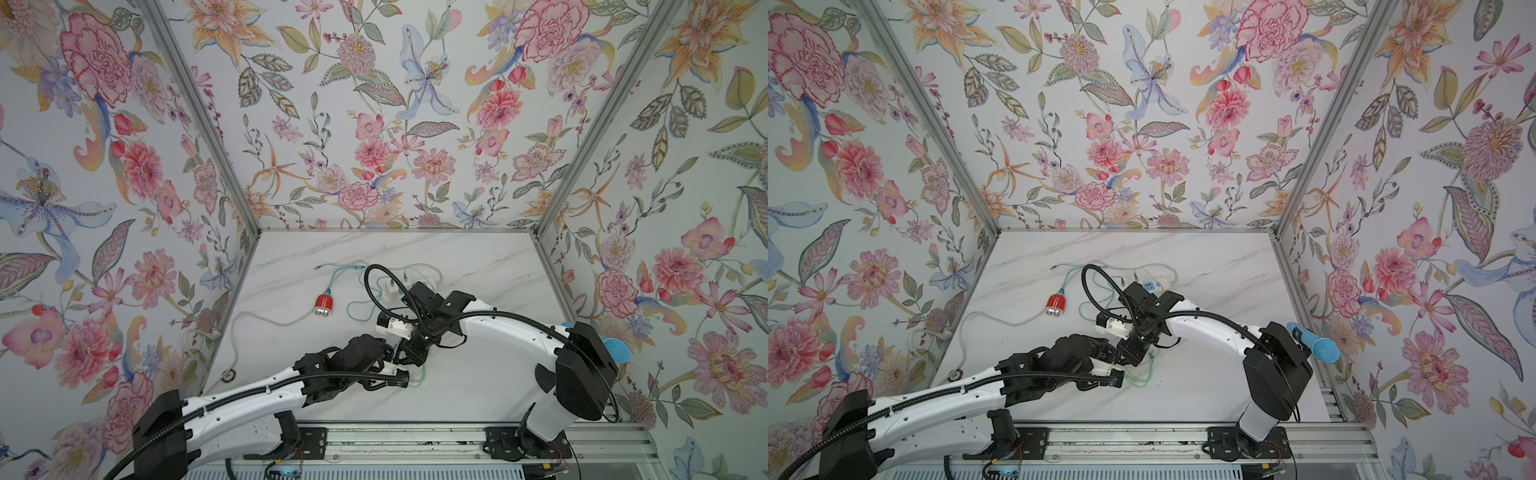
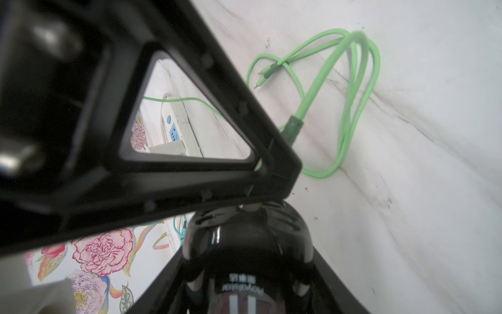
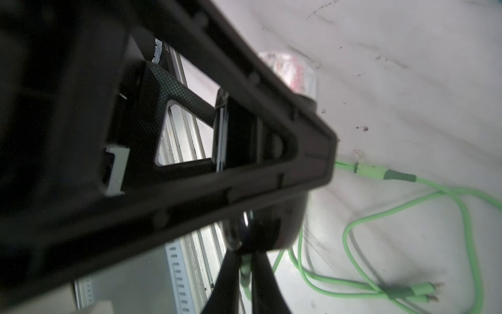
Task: Charge the electric shaver
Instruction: Insert the charging cable into the electric shaver.
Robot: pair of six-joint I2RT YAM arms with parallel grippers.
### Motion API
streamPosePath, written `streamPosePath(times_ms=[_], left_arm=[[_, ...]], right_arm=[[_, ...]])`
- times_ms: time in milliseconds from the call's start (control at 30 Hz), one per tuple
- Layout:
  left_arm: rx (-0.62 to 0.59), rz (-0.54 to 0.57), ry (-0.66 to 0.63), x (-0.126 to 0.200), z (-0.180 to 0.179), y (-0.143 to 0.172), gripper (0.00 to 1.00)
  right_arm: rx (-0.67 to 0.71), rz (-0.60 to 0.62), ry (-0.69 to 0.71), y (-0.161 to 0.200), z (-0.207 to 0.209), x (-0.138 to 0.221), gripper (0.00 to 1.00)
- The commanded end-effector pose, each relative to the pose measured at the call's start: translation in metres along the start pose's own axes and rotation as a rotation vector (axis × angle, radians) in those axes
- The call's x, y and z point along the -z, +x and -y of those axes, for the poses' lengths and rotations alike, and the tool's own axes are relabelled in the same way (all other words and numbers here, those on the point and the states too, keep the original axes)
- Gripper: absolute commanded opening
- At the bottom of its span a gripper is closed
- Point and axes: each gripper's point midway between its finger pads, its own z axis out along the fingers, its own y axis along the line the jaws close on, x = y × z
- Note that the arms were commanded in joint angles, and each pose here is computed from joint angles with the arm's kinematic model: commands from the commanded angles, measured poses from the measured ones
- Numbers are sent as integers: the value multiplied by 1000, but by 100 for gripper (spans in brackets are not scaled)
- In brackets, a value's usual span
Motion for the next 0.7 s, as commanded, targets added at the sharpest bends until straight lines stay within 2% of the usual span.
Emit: streamPosePath(times_ms=[0,267,667], left_arm=[[-41,151,-33,14,-19,-42,0],[-118,189,17,17,-9,-58,0],[-111,257,35,16,3,-70,0]], right_arm=[[53,53,12,-17,8,3,0],[65,44,5,-17,8,6,0],[142,73,-48,-19,-5,24,0]])
